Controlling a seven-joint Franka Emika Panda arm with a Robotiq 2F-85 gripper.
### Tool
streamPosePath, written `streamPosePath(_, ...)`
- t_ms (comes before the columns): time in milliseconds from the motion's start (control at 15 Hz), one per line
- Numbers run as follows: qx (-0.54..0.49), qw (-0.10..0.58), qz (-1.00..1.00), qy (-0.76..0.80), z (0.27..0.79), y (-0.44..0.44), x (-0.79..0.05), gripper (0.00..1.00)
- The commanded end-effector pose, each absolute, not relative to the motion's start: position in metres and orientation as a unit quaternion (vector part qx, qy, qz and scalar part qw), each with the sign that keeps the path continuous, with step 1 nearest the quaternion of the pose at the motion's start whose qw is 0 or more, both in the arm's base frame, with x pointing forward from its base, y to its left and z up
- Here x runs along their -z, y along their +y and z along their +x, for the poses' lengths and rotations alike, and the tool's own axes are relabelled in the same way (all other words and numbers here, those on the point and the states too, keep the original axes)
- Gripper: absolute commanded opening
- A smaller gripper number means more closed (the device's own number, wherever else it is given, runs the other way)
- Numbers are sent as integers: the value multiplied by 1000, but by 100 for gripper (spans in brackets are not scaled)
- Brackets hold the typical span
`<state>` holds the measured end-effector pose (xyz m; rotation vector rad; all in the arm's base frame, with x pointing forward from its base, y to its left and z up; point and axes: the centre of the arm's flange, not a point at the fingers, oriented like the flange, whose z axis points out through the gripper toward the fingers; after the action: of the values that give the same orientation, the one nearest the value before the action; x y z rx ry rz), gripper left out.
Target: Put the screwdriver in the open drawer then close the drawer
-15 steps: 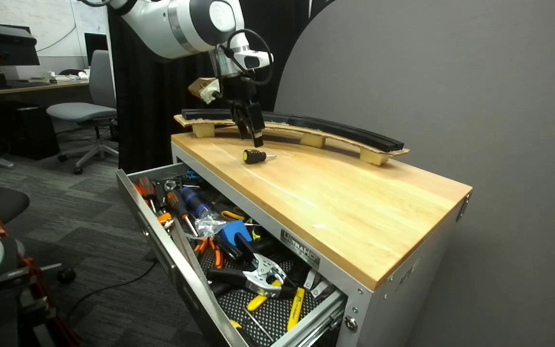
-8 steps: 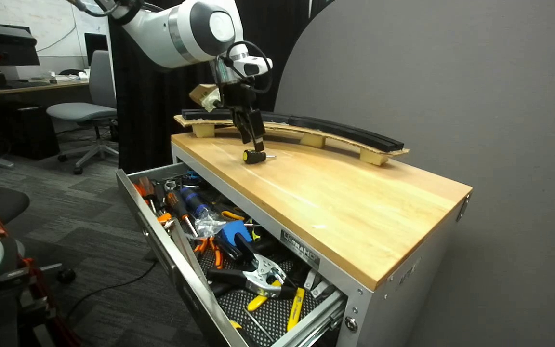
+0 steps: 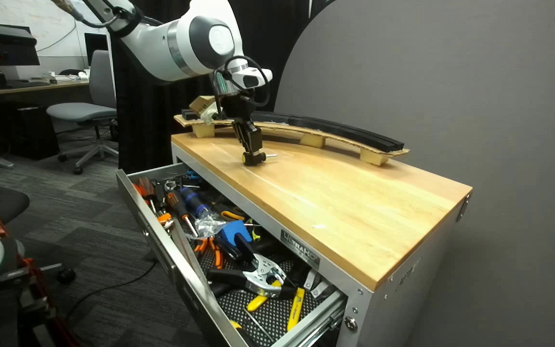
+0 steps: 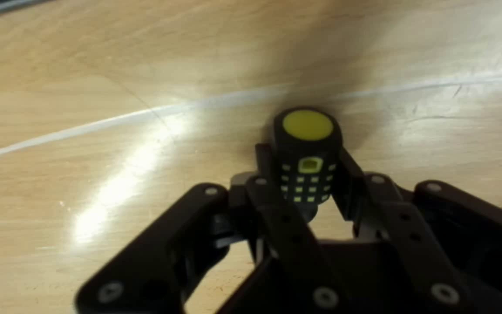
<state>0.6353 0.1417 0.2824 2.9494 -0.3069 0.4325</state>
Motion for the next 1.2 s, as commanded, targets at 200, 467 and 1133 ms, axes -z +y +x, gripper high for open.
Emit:
streamPosePath(200,-134,75,984,-92,600,133,-325,15)
streamPosePath(467,-100,92,989,-66,558,129,-344,15)
streamPosePath(1133,-22,100,993,-54,483,160,-262,39)
